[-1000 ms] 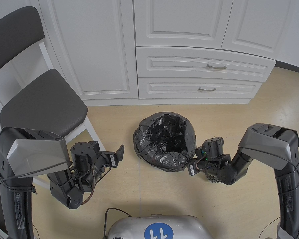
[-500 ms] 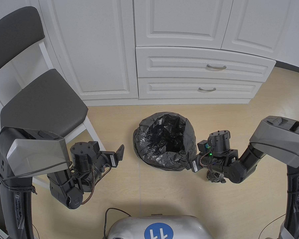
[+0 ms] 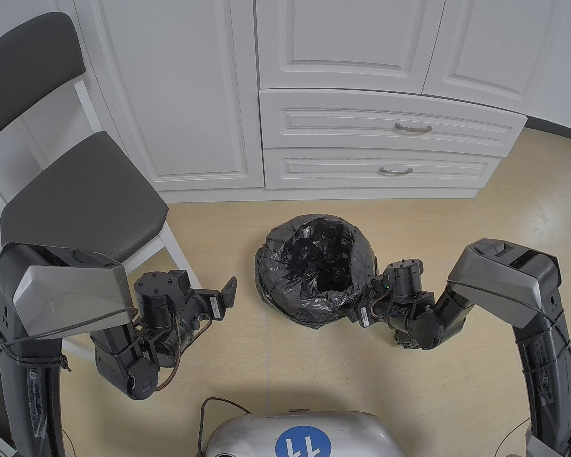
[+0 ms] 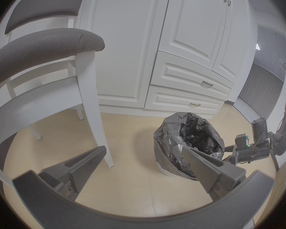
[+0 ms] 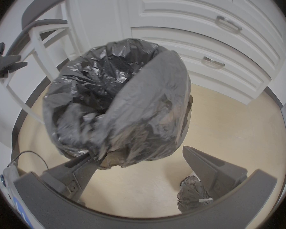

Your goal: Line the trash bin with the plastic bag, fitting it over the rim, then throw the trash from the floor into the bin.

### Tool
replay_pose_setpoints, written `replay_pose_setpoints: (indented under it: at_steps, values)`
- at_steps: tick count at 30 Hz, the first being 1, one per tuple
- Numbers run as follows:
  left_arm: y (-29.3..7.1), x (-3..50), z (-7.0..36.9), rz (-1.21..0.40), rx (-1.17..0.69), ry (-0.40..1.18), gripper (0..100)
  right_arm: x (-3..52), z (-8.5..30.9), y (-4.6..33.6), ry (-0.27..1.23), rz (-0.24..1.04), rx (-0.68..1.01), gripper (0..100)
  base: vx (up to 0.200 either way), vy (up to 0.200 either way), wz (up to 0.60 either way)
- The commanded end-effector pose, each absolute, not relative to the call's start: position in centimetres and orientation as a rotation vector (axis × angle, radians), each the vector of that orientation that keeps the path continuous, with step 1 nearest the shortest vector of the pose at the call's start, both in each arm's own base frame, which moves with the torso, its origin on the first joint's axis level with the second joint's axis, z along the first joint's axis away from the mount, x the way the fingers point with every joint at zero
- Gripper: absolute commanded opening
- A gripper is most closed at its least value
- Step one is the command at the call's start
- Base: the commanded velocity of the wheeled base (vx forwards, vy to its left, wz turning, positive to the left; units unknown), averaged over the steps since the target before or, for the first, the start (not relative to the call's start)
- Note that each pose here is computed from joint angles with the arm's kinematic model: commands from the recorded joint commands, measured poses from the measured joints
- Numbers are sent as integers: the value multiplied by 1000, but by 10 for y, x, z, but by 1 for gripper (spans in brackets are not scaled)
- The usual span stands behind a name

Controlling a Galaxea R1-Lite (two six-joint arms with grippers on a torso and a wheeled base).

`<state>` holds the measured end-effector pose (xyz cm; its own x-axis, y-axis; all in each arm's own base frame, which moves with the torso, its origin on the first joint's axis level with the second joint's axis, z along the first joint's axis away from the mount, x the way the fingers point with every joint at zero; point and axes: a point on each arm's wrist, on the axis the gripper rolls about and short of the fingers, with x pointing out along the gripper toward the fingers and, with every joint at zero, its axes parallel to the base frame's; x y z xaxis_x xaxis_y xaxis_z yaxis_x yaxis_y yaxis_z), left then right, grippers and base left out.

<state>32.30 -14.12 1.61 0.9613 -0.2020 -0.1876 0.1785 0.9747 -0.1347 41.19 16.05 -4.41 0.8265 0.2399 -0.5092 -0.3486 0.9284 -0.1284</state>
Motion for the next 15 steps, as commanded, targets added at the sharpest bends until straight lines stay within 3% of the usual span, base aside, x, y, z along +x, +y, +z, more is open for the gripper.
replay_pose_setpoints:
  at_steps: [1,10,15]
  values:
    - [-141,323,15,-192,-116,205,100,427,-66,157,533,281,-175,100,0,0,0]
    - [-140,325,16,-188,-118,200,100,450,-63,160,584,212,-8,100,0,0,0]
    - [-139,324,17,-188,-119,199,100,436,-50,150,617,218,-27,100,0,0,0]
